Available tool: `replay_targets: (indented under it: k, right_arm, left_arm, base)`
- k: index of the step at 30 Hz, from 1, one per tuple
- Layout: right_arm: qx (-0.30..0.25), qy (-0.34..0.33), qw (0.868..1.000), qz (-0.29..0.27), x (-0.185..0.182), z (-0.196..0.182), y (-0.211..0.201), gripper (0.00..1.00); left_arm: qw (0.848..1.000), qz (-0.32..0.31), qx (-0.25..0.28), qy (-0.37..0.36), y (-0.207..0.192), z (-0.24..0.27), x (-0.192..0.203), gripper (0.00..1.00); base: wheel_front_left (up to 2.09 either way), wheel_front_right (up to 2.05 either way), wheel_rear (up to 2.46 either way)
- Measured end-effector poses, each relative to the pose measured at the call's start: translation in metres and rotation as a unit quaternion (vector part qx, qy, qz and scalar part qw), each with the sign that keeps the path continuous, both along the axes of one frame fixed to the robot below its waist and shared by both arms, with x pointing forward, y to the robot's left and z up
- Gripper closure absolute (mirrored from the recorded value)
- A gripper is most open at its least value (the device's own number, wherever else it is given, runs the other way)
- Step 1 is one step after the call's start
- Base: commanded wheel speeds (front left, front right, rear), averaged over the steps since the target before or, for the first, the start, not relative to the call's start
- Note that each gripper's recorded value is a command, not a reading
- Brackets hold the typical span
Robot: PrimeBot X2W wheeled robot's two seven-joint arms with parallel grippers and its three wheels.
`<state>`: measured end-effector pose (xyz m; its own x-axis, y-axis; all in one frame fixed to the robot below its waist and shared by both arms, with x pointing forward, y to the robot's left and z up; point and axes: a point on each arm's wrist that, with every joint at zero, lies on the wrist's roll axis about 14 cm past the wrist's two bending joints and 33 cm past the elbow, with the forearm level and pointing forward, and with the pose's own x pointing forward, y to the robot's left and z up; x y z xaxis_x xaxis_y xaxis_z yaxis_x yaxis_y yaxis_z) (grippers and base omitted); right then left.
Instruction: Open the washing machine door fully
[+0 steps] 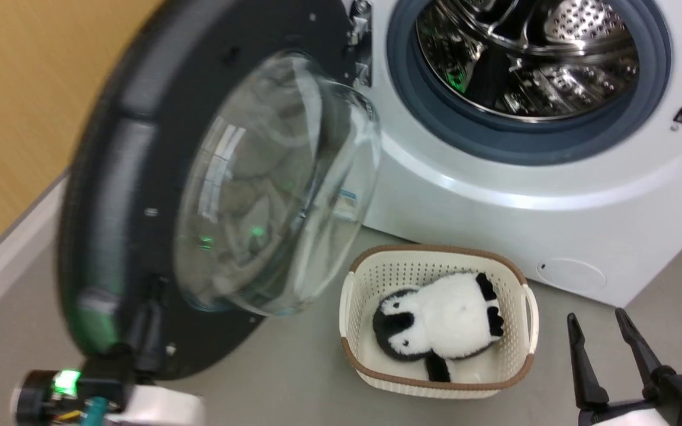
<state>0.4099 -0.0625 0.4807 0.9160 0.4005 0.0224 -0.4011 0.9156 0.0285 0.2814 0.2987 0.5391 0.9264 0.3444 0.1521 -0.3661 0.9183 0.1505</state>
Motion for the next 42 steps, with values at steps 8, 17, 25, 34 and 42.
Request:
replay_targets:
  k: [8,17,25,34,42]
  right_arm:
    - [-0.004,0.014,1.000,-0.022,0.006,-0.012,-0.015,0.00]
    - [-0.007,0.018,0.999,-0.028,0.017,-0.020,-0.017,0.00]
    - [-0.008,0.016,0.999,-0.033,0.023,-0.021,-0.019,0.00]
    - [-0.009,0.014,0.999,-0.048,0.026,-0.020,-0.029,0.00]
    - [-0.017,0.012,0.998,-0.053,0.025,-0.020,-0.034,0.00]
  left_arm:
    - [0.998,0.069,-0.005,0.013,0.049,-0.006,0.004,1.00]
    - [0.989,0.146,-0.019,0.010,0.103,-0.006,0.006,1.00]
    - [0.984,0.178,-0.032,0.008,0.130,-0.007,0.015,1.00]
    - [0.979,0.198,-0.047,0.008,0.151,-0.010,0.026,1.00]
    - [0.975,0.213,-0.060,0.008,0.164,-0.012,0.030,1.00]
  base:
    - [0.00,0.00,0.00]
    - [0.00,0.00,0.00]
    - [0.00,0.00,0.00]
    - [0.00,0.00,0.00]
    - [0.00,0.00,0.00]
